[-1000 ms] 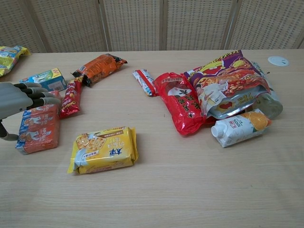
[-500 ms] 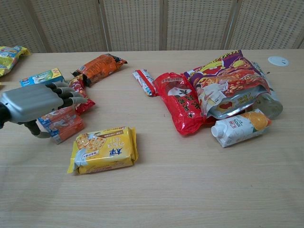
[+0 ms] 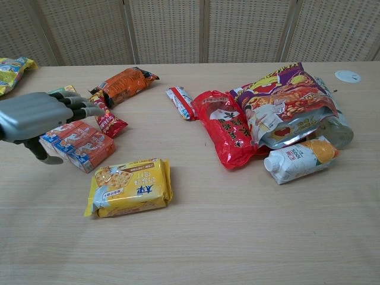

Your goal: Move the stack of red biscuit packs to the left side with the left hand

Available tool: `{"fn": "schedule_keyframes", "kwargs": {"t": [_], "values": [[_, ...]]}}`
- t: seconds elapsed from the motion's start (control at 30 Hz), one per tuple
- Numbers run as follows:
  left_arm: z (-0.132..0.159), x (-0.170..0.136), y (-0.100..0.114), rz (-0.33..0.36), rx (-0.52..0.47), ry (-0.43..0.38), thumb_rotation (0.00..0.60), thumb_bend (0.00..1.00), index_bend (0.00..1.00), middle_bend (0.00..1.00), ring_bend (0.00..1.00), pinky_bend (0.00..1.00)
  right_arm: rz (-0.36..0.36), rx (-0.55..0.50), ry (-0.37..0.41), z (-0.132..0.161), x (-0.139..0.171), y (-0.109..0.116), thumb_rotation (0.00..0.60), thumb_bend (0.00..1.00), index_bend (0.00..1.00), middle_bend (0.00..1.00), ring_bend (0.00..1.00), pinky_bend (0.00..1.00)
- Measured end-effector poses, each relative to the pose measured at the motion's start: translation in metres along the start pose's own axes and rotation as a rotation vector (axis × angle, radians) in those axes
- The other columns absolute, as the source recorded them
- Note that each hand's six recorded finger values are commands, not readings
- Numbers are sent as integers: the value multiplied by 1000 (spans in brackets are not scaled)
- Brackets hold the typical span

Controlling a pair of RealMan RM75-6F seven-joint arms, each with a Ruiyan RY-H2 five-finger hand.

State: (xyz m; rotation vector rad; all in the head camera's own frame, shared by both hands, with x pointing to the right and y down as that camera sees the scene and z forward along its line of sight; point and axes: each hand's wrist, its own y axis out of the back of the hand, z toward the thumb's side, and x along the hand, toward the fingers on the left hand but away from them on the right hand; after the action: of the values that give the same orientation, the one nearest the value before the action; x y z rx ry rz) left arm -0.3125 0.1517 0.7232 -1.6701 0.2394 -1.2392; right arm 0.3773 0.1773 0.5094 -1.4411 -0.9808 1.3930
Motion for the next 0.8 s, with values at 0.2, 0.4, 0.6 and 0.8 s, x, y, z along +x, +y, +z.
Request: {"fn": "schedule_keyframes", "kwargs": {"t": [0.2,0.4,0.6,0.8], "values": [[-14,-19,-7,-41,-73,49,600,219,0,0,0,0,5,-15,15,6,-3,-4,71,437,0,242,0,29],[-19,-17,-16,-73,-124,72,600,218,0,0,0,0,3,-11,8,5,-2,-1,71,437,0,242,0,29],[-21,-5,-26,-106,-190,93,600,217,0,0,0,0,7,-6,-6,3,0,-2,71,437,0,241,0,29],[-25,11,-30,-125,-223,112,600,218,0,0,0,0,6,1,-15,1,0,-1,69,436,0,242,0,29]]}}
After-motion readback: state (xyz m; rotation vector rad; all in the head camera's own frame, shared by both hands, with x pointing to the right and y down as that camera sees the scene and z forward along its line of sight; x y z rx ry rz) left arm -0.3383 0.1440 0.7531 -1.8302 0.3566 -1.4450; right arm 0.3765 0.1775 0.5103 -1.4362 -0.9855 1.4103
